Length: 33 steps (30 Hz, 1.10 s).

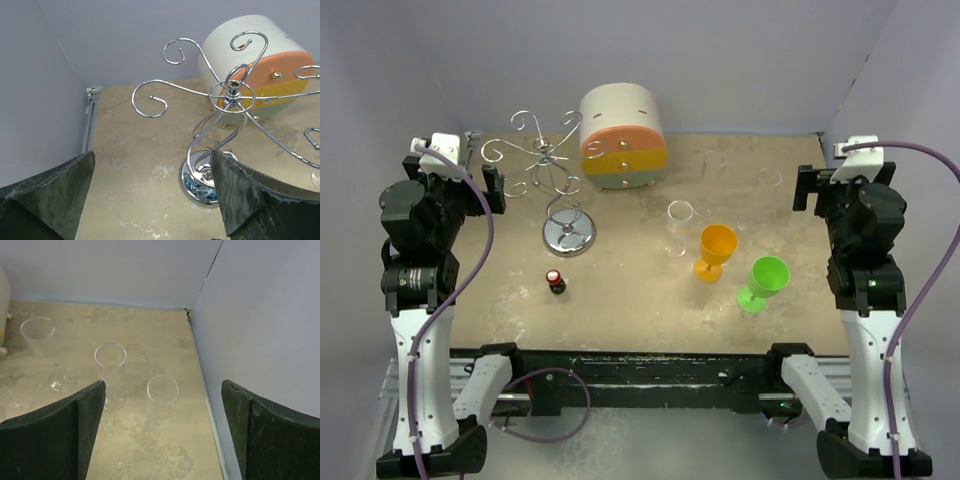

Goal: Place the wine glass upside down on the wine glass rack

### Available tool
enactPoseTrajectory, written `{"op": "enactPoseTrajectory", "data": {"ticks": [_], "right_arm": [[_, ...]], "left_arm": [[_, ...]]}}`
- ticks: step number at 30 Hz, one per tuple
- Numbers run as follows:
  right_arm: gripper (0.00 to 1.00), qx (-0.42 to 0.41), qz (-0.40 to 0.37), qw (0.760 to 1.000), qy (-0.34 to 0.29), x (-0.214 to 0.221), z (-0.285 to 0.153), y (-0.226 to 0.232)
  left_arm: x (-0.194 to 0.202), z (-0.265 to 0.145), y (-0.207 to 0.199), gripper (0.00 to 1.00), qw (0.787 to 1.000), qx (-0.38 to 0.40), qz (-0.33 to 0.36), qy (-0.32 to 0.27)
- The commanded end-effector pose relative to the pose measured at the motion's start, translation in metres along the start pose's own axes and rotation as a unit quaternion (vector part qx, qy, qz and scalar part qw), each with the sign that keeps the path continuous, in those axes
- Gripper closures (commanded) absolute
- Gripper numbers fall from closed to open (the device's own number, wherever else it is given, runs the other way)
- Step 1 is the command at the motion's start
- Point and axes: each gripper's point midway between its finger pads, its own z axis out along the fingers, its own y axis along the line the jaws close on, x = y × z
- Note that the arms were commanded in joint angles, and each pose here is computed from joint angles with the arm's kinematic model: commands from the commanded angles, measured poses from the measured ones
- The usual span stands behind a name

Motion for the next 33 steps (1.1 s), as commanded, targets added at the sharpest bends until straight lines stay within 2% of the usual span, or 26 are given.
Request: {"op": "enactPoseTrajectory", "data": {"ticks": [1, 16, 23, 27, 33], "right_arm": [[0.00, -0.034, 0.003, 0.999, -0.034, -0.024, -0.004, 0.008], [0.00, -0.086, 0.000, 0.995, -0.055, -0.040, -0.008, 0.022], [0.00, -0.112, -0.024, 0.992, -0.060, -0.047, -0.011, 0.028], [0.00, -0.151, -0.043, 0.986, -0.061, -0.048, -0.012, 0.041], [0.00, -0.239, -0.068, 0.968, -0.018, -0.021, -0.003, 0.074]], "left_arm": [[-0.003, -0.001, -0.001, 0.01, 1.000, 0.015, 0.008, -0.012], [-0.004, 0.001, -0.012, 0.01, 0.997, 0.071, 0.008, -0.020], [-0.010, 0.004, -0.022, 0.01, 0.994, 0.109, 0.022, -0.021], [-0.019, 0.004, -0.028, 0.01, 0.991, 0.131, 0.033, -0.024], [-0.024, 0.009, -0.041, 0.01, 0.986, 0.164, 0.035, -0.017]]}}
